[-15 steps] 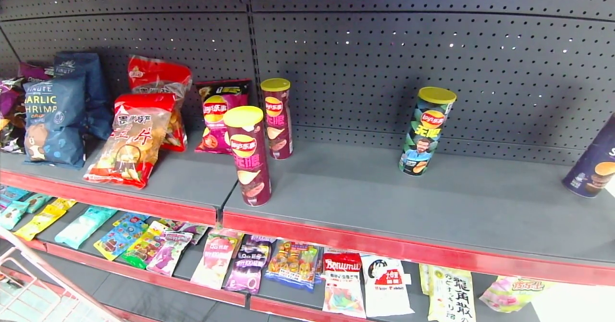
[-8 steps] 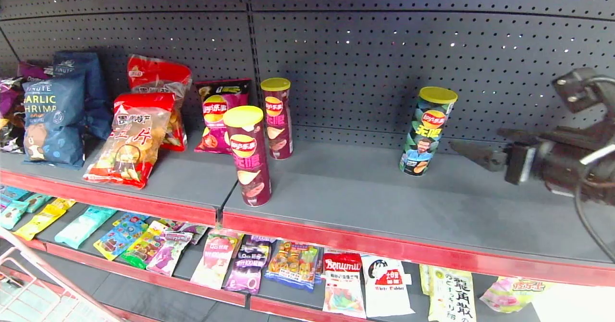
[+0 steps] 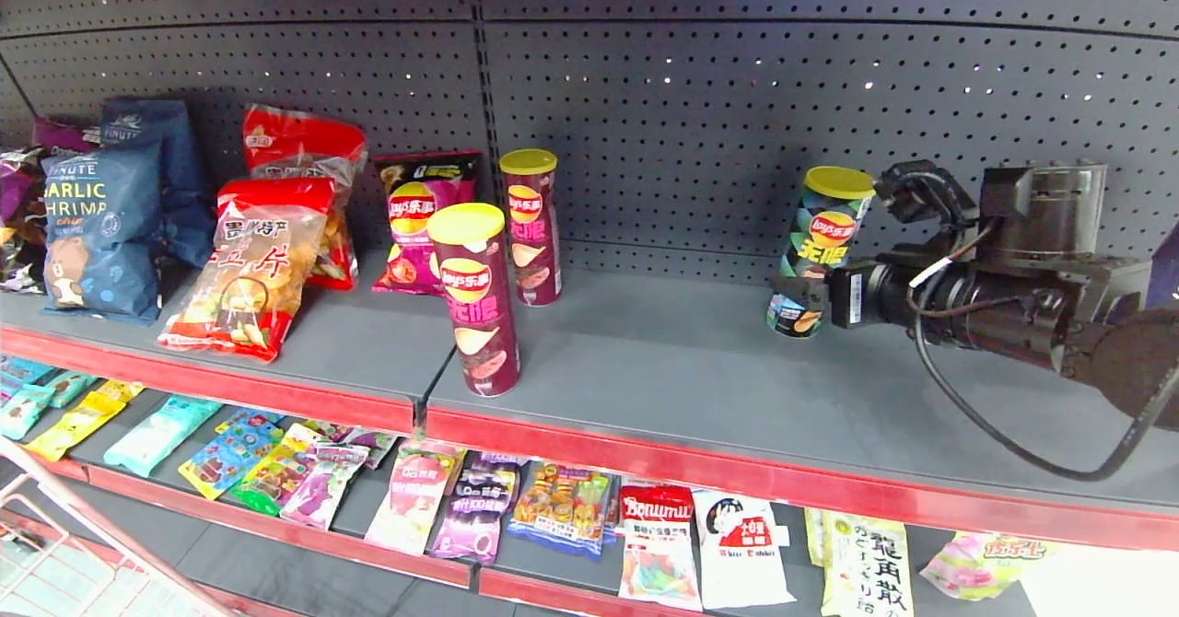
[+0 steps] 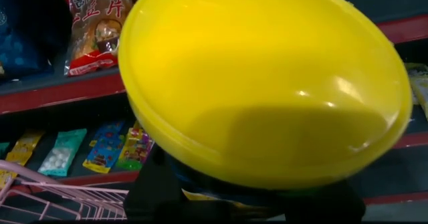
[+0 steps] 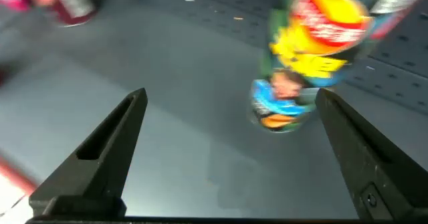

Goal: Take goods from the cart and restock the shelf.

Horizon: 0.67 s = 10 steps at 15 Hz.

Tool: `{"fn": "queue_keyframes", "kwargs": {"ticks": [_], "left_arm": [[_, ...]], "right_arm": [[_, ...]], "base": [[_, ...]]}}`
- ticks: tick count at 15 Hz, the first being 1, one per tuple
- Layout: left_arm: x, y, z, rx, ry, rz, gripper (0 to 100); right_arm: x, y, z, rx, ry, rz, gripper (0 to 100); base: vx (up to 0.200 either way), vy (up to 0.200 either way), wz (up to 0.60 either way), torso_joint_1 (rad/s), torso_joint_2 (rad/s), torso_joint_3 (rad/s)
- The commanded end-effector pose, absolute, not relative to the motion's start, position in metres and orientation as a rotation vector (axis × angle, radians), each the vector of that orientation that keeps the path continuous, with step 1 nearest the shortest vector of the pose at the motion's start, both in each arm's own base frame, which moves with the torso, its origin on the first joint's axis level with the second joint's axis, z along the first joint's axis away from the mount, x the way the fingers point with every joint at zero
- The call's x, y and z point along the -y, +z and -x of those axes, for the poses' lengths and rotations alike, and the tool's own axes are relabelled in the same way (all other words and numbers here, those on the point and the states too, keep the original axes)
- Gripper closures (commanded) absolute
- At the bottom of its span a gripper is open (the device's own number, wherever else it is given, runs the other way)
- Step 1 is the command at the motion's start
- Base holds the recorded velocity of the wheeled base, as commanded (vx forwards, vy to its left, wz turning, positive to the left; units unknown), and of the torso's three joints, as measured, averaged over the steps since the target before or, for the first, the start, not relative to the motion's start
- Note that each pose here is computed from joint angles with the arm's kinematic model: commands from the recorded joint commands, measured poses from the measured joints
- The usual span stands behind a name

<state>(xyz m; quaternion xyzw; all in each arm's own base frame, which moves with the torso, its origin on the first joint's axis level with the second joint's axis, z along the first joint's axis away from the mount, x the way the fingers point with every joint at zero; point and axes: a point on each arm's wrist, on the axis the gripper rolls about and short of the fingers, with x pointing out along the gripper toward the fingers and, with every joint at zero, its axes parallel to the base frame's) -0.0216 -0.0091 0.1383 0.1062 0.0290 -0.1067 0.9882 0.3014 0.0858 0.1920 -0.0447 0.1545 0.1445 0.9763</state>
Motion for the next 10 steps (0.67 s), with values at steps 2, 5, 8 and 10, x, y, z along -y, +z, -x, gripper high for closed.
{"fn": "queue_keyframes", "kwargs": {"ticks": [2,5,8,10], "left_arm": [[0.009,0.137,0.021,-0.068,-0.215,-0.21,100],[0.009,0.136,0.02,-0.072,-0.215,-0.209,100],[0.009,0.135,0.02,-0.075,-0.216,-0.208,100],[0.009,0.135,0.02,-0.078,-0.216,-0.208,100]], "right_arm": [[-0.08,0.189,-0.32,-0.307,0.231,0.088,0],[-0.078,0.193,-0.33,-0.275,0.211,0.084,0],[-0.073,0.192,-0.337,-0.274,0.178,0.086,0],[-0.068,0.192,-0.344,-0.268,0.157,0.08,0]], "base": [[0.0,0.0,0.0,0.0,0.0,0.0],[0.0,0.0,0.0,0.0,0.0,0.0],[0.0,0.0,0.0,0.0,0.0,0.0],[0.0,0.0,0.0,0.0,0.0,0.0]]}}
